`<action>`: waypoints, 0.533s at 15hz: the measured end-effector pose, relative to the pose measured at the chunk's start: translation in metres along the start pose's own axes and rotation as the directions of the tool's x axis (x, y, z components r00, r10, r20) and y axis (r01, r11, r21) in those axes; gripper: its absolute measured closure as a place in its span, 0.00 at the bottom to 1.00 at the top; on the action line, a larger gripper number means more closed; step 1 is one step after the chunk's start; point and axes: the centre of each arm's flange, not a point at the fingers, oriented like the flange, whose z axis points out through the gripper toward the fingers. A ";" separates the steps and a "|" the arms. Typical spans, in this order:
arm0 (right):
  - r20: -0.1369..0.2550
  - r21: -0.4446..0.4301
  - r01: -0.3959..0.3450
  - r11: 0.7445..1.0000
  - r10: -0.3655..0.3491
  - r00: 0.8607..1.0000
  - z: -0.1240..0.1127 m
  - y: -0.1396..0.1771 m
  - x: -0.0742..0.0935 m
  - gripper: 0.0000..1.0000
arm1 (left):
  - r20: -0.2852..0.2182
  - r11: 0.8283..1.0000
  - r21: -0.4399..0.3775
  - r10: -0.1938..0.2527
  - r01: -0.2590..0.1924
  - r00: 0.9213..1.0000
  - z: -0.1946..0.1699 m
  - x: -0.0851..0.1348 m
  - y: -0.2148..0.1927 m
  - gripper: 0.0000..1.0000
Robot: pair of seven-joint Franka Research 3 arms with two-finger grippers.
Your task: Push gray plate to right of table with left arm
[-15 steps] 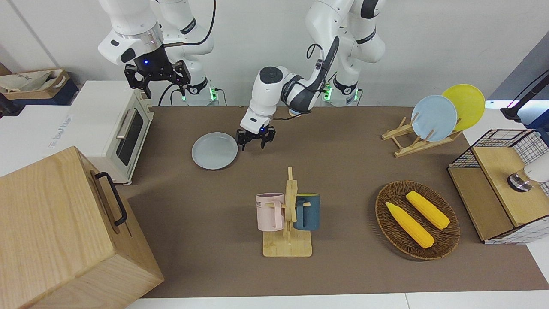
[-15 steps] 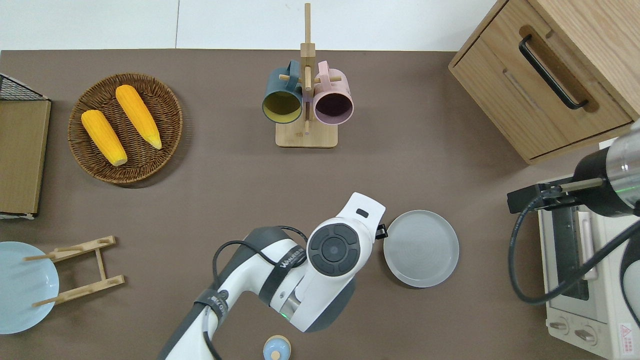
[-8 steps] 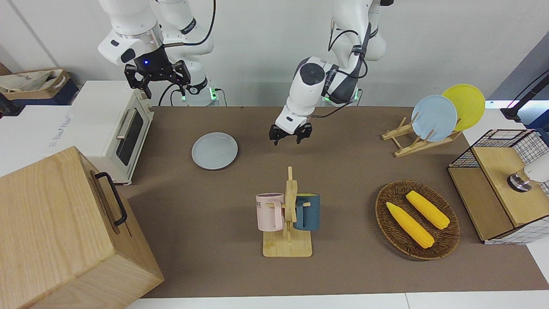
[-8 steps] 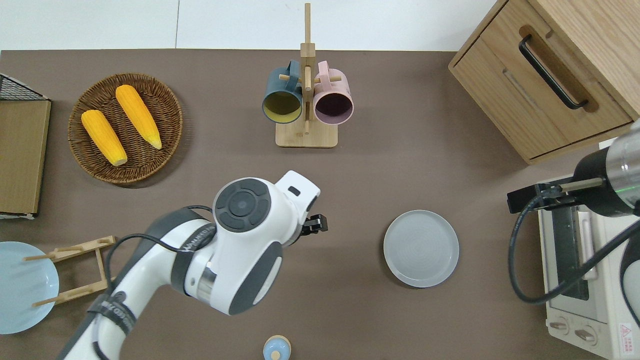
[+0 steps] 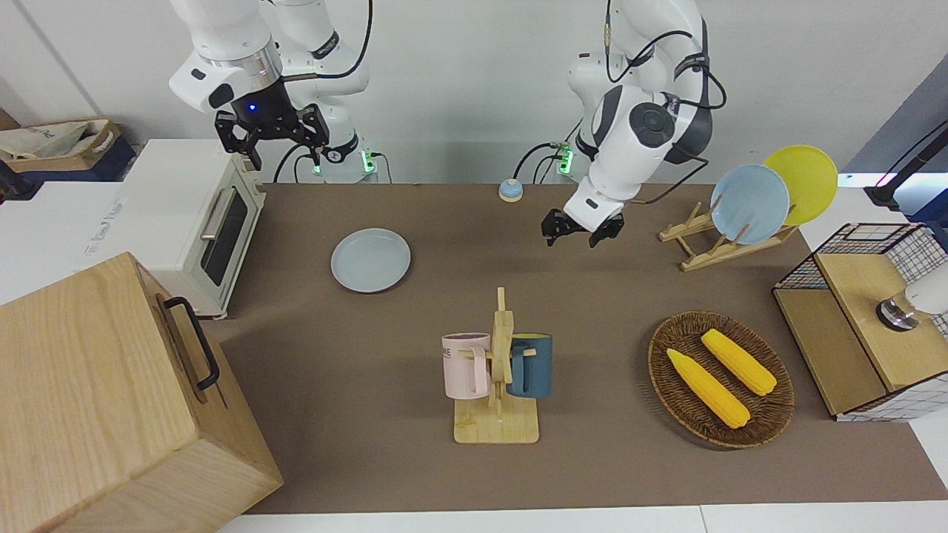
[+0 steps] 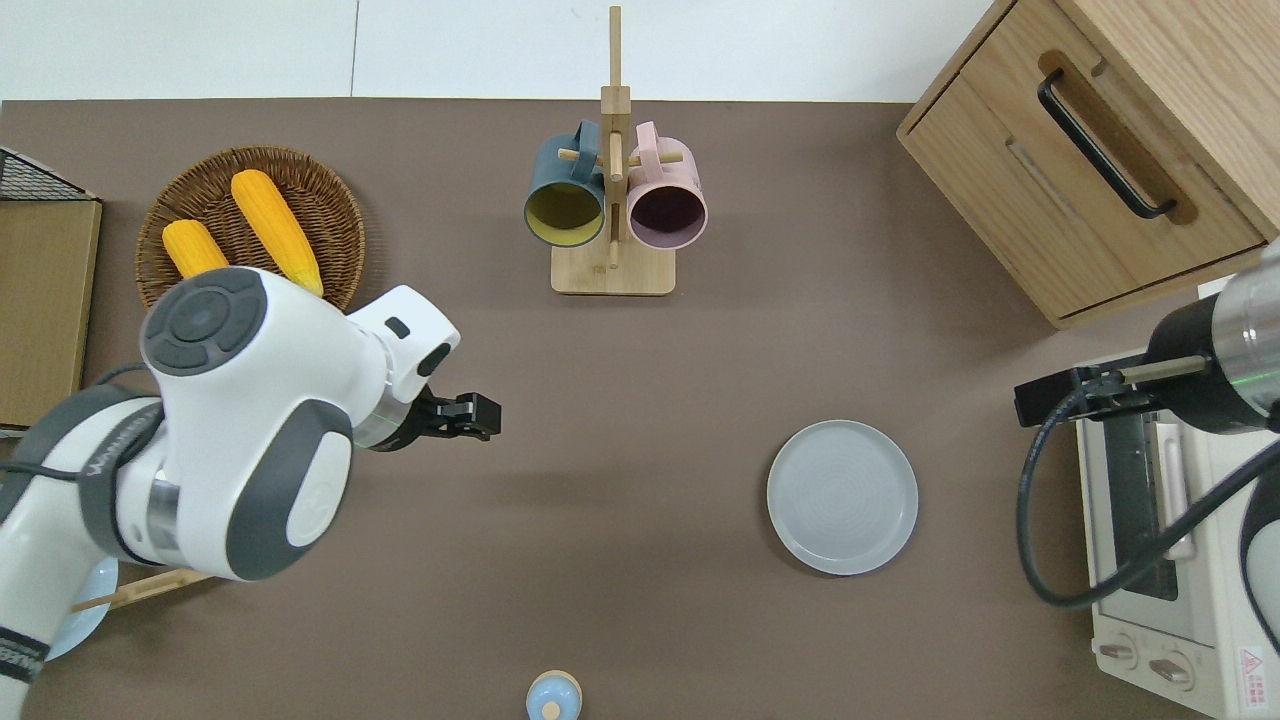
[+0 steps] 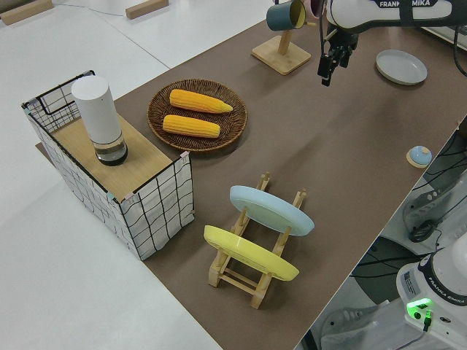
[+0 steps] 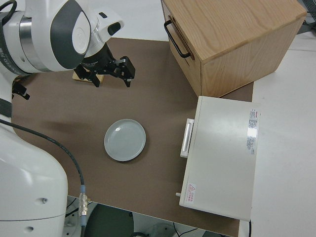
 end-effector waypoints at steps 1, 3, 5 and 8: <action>0.000 0.000 0.000 1.000 0.000 1.000 0.000 0.000 0.000 0.01 | 0.000 1.000 0.014 0.013 -0.013 1.000 -0.011 0.004 -0.015 0.01; 0.000 0.000 0.000 1.000 0.000 1.000 0.000 0.000 0.000 0.01 | -0.011 0.999 0.033 0.033 -0.033 0.999 -0.034 0.011 -0.041 0.01; 0.000 0.000 0.000 1.000 0.000 1.000 0.000 0.000 0.000 0.01 | -0.034 0.999 0.036 0.036 -0.034 0.999 -0.058 0.017 -0.065 0.00; 0.000 0.000 0.000 1.000 0.000 1.000 0.000 0.000 0.000 0.01 | -0.054 0.999 0.031 0.023 -0.022 0.998 -0.099 0.019 -0.095 0.00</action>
